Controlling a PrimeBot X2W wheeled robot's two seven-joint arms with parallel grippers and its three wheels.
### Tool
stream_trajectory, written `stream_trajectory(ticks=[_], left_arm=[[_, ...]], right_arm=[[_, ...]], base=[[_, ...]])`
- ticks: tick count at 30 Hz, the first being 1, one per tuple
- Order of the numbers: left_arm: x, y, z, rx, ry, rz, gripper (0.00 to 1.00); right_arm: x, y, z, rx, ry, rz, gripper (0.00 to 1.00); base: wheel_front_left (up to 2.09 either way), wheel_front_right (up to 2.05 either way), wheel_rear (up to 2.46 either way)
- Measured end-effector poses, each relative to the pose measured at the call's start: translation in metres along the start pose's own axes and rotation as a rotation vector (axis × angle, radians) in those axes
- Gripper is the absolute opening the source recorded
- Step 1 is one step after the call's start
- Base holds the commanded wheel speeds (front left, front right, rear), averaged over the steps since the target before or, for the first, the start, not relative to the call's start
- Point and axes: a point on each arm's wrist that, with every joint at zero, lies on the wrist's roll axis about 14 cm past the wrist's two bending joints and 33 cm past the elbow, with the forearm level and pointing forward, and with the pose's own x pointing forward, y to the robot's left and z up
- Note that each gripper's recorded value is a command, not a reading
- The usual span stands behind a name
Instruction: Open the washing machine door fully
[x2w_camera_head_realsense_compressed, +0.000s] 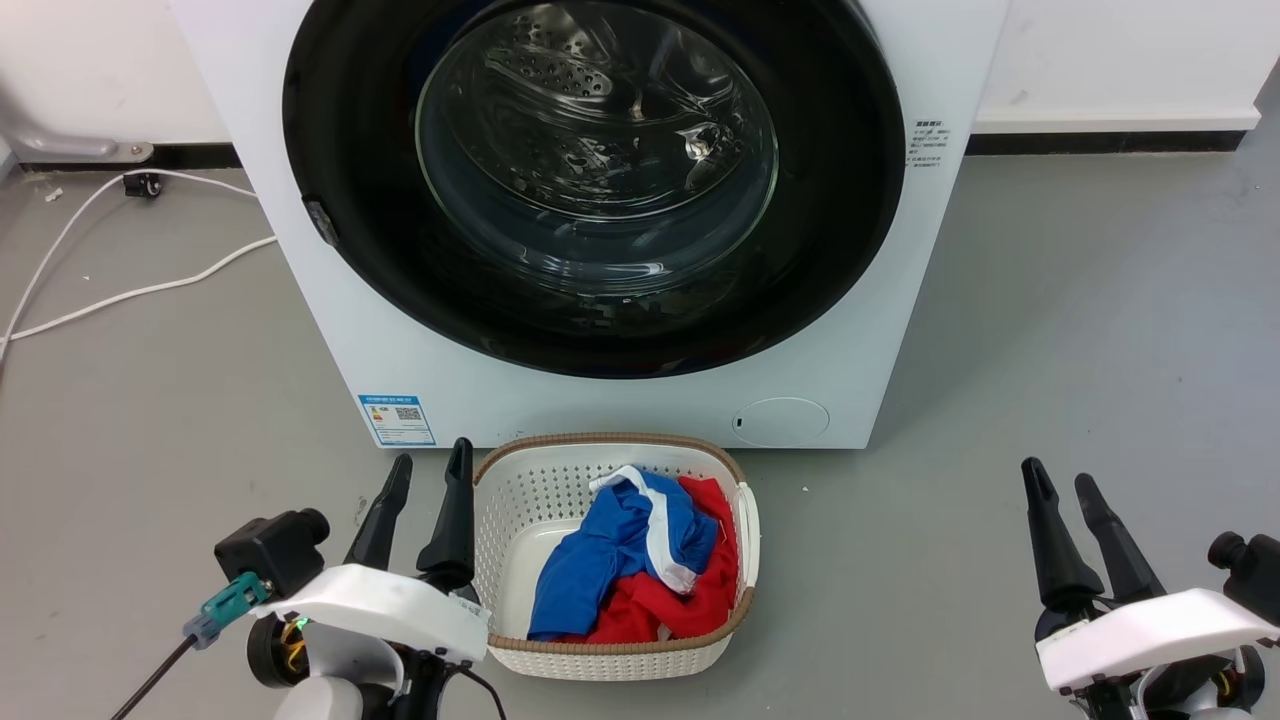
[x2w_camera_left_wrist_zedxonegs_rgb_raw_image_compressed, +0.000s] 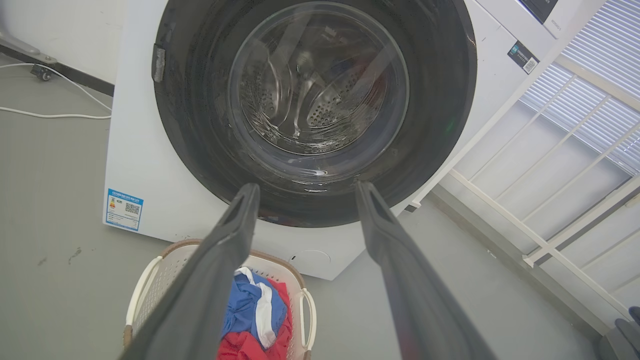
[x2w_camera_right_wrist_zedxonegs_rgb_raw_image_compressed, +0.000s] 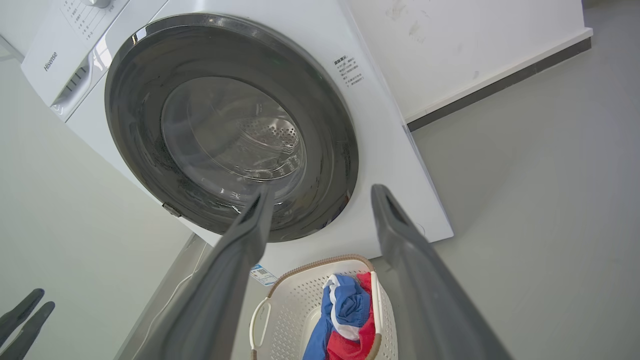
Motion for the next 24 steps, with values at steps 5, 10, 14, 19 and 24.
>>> stream_trajectory(ticks=[5, 10, 14, 19, 24], left_arm=[[0.002, -0.004, 0.002, 0.068, -0.009, -0.014, 1.0], [0.002, -0.006, -0.001, 0.131, -0.006, -0.025, 1.0], [0.002, -0.008, 0.0, 0.181, -0.011, -0.037, 1.0], [0.003, -0.01, 0.001, 0.228, -0.019, -0.045, 1.0], [0.003, -0.011, -0.001, 0.285, -0.021, -0.05, 1.0]], right_arm=[[-0.001, 0.001, 0.001, -0.059, 0.0, 0.005, 1.0], [-0.004, 0.001, 0.0, -0.091, 0.004, 0.003, 1.0], [-0.004, 0.002, 0.002, -0.134, 0.001, 0.008, 1.0], [-0.005, 0.002, 0.003, -0.18, 0.002, 0.01, 1.0], [-0.006, 0.002, 0.003, -0.24, 0.002, 0.009, 1.0]], base=[[0.0, 0.0, 0.0], [0.0, 0.0, 0.0], [0.0, 0.0, 0.0], [0.0, 0.0, 0.0], [0.0, 0.0, 0.0]])
